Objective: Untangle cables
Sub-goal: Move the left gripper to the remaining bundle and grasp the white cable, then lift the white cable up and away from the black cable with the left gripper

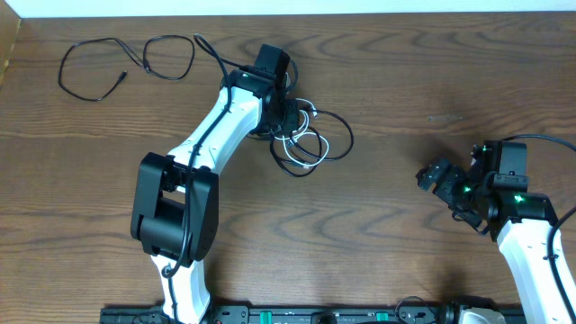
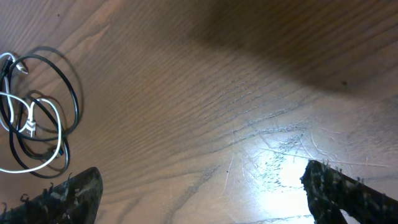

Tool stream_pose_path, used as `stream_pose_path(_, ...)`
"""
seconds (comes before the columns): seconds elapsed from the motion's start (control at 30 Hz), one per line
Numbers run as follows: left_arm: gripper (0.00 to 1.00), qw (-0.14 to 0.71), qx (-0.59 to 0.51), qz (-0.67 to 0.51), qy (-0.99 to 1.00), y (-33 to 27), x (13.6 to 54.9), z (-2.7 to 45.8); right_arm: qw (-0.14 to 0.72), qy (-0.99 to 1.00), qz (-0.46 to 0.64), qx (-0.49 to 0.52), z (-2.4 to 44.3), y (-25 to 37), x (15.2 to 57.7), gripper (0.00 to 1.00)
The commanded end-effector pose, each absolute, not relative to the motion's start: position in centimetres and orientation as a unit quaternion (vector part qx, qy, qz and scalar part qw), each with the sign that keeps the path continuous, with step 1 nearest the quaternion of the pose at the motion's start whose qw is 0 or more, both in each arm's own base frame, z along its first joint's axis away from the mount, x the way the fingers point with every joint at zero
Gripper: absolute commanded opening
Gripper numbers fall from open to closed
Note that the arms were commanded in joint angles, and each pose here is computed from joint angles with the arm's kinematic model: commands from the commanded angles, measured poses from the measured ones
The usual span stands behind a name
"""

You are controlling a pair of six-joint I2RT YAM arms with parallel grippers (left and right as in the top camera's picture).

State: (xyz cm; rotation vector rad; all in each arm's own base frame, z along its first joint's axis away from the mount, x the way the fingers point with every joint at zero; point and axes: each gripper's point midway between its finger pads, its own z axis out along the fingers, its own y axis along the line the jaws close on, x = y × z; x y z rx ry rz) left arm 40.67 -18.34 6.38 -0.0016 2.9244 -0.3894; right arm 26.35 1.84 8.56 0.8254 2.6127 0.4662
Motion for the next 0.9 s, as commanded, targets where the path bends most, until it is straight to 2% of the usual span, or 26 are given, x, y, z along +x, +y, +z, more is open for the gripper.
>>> stream_pose_path(0.0, 0.19, 0.091, -0.005, -0.124, 0.988, -17.9, 40.6, 5.8, 0.193, 0.924, 0.163, 0.287, 9.3, 1.6, 26.8, 0.99)
stream_pose_path(0.03, 0.19, 0.091, -0.007, -0.125, 0.988, -17.9, 40.6, 5.8, 0.193, 0.924, 0.163, 0.287, 9.3, 1.6, 26.8, 0.99)
stream_pose_path(0.1, 0.08, 0.09, -0.006, -0.13, 0.987, -18.1, 40.5, 6.0, 0.193, 0.924, 0.163, 0.287, 9.3, 1.6, 26.8, 0.99)
stream_pose_path(0.2, 0.08, 0.092, -0.004, -0.139, 0.986, -18.4, 40.5, 6.6, 0.193, 0.924, 0.163, 0.287, 9.3, 1.6, 26.8, 0.99)
stream_pose_path(0.37, 0.07, 0.126, -0.004, -0.156, 0.98, -18.7, 40.4, 10.3, 0.193, 0.924, 0.163, 0.287, 9.3, 1.6, 26.8, 0.99)
stream_pose_path(0.53, 0.07, 0.176, -0.019, -0.243, 0.954, -20.5, 39.8, 17.4, 0.193, 0.924, 0.163, 0.287, 9.3, 1.6, 26.8, 0.99)
stream_pose_path(0.7, 0.07, 0.248, -0.03, -0.364, 0.897, -22.2, 38.1, 27.7, 0.193, 0.924, 0.163, 0.287, 9.3, 1.6, 26.8, 0.99)
stream_pose_path(0.87, 0.07, 0.296, -0.042, -0.407, 0.863, -21.9, 36.8, 33.1, 0.193, 0.924, 0.163, 0.287, 9.3, 1.6, 26.8, 0.99)
